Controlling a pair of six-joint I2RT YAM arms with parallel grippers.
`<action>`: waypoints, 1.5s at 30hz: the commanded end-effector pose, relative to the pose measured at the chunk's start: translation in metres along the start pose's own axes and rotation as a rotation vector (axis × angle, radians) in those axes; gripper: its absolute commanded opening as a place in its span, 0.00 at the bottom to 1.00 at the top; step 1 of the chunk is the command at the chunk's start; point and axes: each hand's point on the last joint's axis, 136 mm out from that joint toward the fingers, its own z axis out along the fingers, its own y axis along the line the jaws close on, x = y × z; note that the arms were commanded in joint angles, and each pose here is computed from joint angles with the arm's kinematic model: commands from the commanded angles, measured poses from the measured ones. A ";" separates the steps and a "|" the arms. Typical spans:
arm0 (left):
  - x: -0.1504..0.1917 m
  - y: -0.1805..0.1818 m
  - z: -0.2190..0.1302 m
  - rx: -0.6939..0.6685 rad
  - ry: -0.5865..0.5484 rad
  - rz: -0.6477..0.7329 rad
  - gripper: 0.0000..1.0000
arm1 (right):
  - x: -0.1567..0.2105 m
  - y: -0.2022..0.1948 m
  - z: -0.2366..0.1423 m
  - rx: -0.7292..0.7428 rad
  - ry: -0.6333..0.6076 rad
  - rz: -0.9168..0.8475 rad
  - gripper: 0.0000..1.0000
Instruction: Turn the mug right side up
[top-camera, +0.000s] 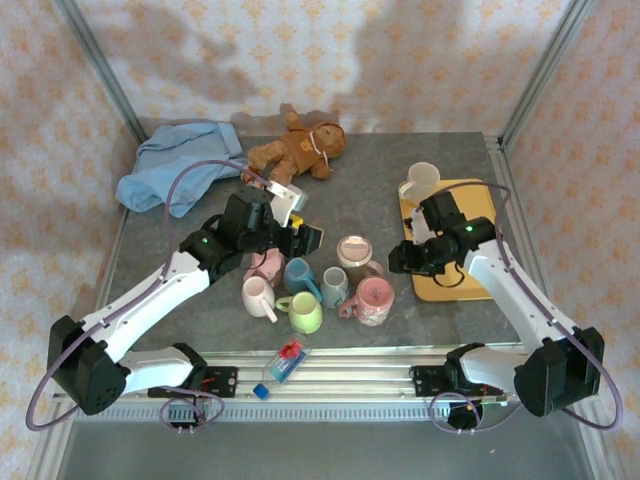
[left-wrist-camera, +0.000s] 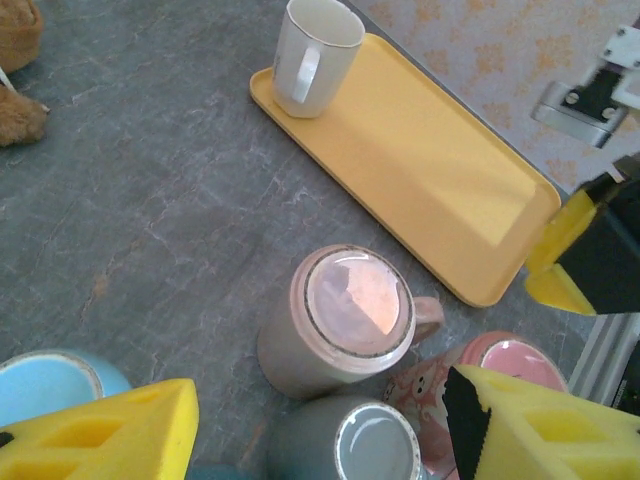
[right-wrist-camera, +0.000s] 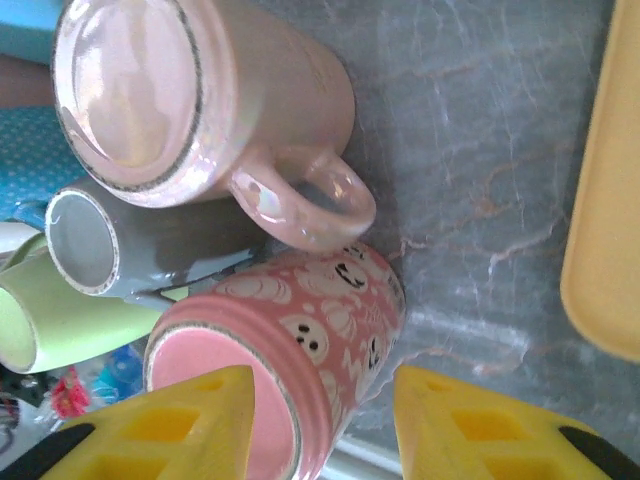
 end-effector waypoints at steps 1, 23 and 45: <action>0.010 0.001 -0.009 0.009 0.029 -0.008 0.67 | -0.022 0.010 0.003 0.018 -0.071 -0.266 0.41; 0.040 0.010 -0.021 -0.025 0.097 0.028 0.65 | -0.036 0.020 0.055 -0.039 0.053 -0.682 0.49; 0.047 0.019 -0.025 -0.063 0.114 0.044 0.64 | -0.049 0.008 0.073 0.079 0.069 -0.677 0.44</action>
